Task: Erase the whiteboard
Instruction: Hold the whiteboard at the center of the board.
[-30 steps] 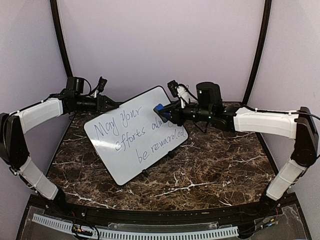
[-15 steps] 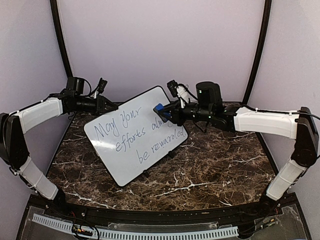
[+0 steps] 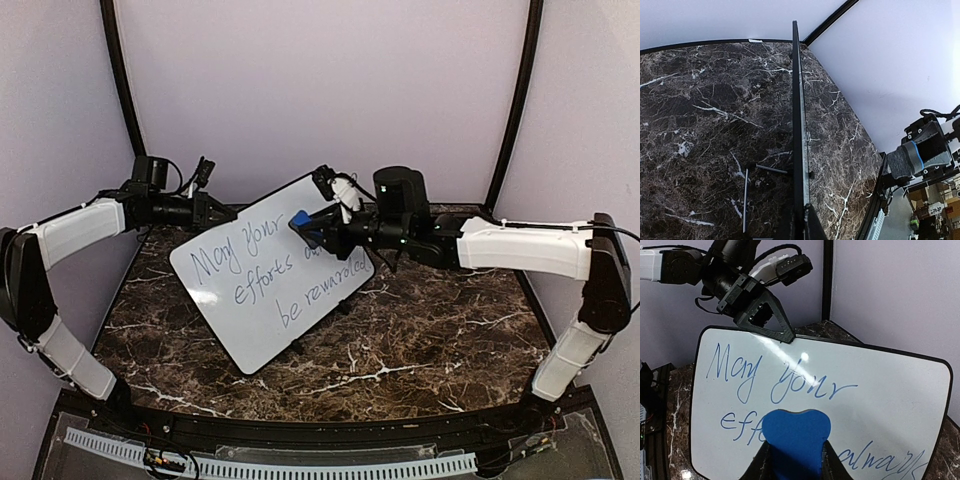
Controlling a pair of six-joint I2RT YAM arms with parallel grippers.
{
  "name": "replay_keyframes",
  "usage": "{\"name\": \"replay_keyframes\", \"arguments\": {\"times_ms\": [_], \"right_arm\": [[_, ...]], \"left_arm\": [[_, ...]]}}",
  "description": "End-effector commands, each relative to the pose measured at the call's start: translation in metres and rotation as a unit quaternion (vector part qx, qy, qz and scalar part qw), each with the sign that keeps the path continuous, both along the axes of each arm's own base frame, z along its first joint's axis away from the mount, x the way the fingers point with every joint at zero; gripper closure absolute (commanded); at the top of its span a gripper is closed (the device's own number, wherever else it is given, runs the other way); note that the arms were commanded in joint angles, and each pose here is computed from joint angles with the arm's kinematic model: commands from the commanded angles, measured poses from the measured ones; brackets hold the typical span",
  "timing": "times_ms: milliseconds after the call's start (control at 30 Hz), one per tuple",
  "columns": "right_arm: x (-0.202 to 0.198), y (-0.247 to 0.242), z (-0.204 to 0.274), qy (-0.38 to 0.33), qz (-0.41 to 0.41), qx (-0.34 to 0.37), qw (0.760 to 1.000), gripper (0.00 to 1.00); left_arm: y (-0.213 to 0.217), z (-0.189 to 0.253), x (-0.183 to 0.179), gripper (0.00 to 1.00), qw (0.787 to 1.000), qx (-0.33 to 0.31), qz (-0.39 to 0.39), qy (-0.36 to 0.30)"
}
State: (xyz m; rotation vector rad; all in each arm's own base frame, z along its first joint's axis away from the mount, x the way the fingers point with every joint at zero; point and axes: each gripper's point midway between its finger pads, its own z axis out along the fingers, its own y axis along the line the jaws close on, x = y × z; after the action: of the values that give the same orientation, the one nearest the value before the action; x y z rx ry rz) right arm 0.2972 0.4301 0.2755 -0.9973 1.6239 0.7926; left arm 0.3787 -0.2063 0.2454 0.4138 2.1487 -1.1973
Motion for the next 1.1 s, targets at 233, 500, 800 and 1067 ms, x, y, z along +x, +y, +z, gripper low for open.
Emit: {"name": "replay_keyframes", "arguments": {"times_ms": [233, 500, 800, 1067], "right_arm": [[-0.025, 0.093, 0.006, -0.102, -0.037, -0.041, 0.993, 0.78], [-0.048, 0.142, -0.001, -0.119, -0.048, -0.054, 0.99, 0.79], [-0.052, 0.167, -0.006, -0.122, -0.041, -0.061, 0.99, 0.77], [-0.051, 0.186, -0.014, -0.11, -0.029, -0.057, 0.992, 0.77]], "left_arm": [[-0.002, 0.015, -0.008, 1.0, 0.999, -0.022, 0.007, -0.034], [-0.004, 0.016, -0.01, 1.0, 0.999, -0.032, 0.007, -0.035], [-0.002, 0.017, -0.008, 1.0, 0.999, -0.031, 0.016, -0.038], [-0.002, 0.018, -0.008, 1.0, 0.999, -0.031, 0.019, -0.039]]}}
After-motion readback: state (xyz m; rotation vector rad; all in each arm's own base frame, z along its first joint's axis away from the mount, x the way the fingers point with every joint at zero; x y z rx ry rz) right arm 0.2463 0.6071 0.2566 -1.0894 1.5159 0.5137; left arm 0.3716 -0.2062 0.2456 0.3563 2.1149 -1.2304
